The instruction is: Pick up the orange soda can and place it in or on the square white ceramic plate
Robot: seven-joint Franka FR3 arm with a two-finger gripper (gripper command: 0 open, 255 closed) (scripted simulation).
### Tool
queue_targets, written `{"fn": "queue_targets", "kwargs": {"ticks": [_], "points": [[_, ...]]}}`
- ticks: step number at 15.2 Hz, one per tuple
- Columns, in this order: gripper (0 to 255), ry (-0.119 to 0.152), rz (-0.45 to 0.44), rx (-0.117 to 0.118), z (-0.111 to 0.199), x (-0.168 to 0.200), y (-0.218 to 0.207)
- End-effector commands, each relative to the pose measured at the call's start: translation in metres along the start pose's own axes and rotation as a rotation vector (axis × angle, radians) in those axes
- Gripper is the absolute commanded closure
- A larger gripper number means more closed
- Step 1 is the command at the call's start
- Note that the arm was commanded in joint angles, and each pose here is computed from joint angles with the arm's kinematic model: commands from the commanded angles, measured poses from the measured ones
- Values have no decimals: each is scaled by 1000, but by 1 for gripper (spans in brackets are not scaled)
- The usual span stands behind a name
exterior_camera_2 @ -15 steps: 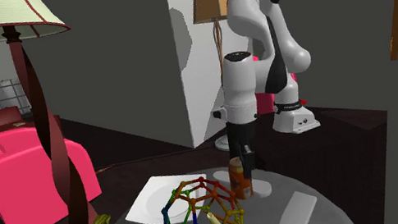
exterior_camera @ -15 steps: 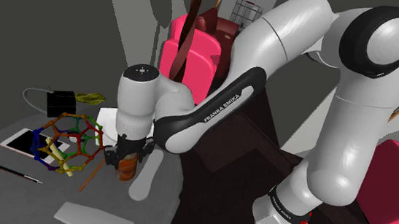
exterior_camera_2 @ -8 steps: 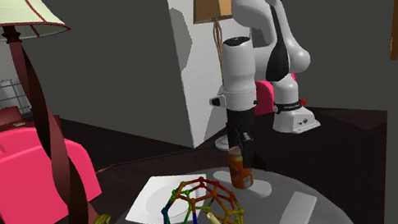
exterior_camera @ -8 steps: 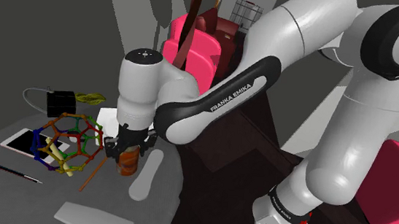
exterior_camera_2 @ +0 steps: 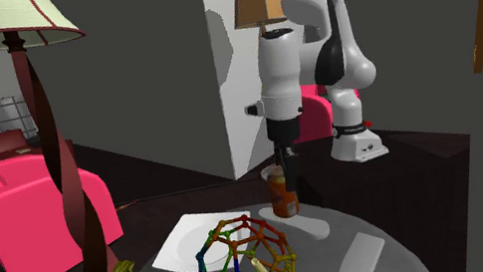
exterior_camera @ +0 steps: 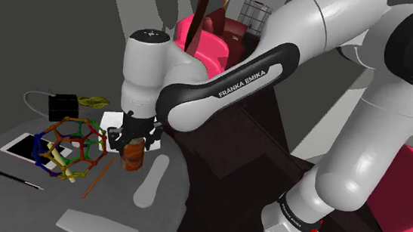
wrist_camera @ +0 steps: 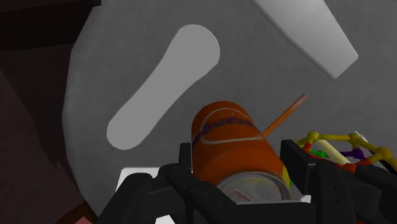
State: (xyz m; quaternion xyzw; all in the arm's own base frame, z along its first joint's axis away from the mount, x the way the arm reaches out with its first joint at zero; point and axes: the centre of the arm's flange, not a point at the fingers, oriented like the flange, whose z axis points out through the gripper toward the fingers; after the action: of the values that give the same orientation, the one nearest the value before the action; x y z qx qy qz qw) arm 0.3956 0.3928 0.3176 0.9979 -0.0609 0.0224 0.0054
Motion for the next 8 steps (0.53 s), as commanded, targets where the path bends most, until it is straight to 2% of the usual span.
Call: {"fn": "queue_targets", "kwargs": {"ticks": [1, 8], "points": [[255, 0, 0, 0, -1, 22, 7], [255, 0, 0, 0, -7, 111, 31]]}}
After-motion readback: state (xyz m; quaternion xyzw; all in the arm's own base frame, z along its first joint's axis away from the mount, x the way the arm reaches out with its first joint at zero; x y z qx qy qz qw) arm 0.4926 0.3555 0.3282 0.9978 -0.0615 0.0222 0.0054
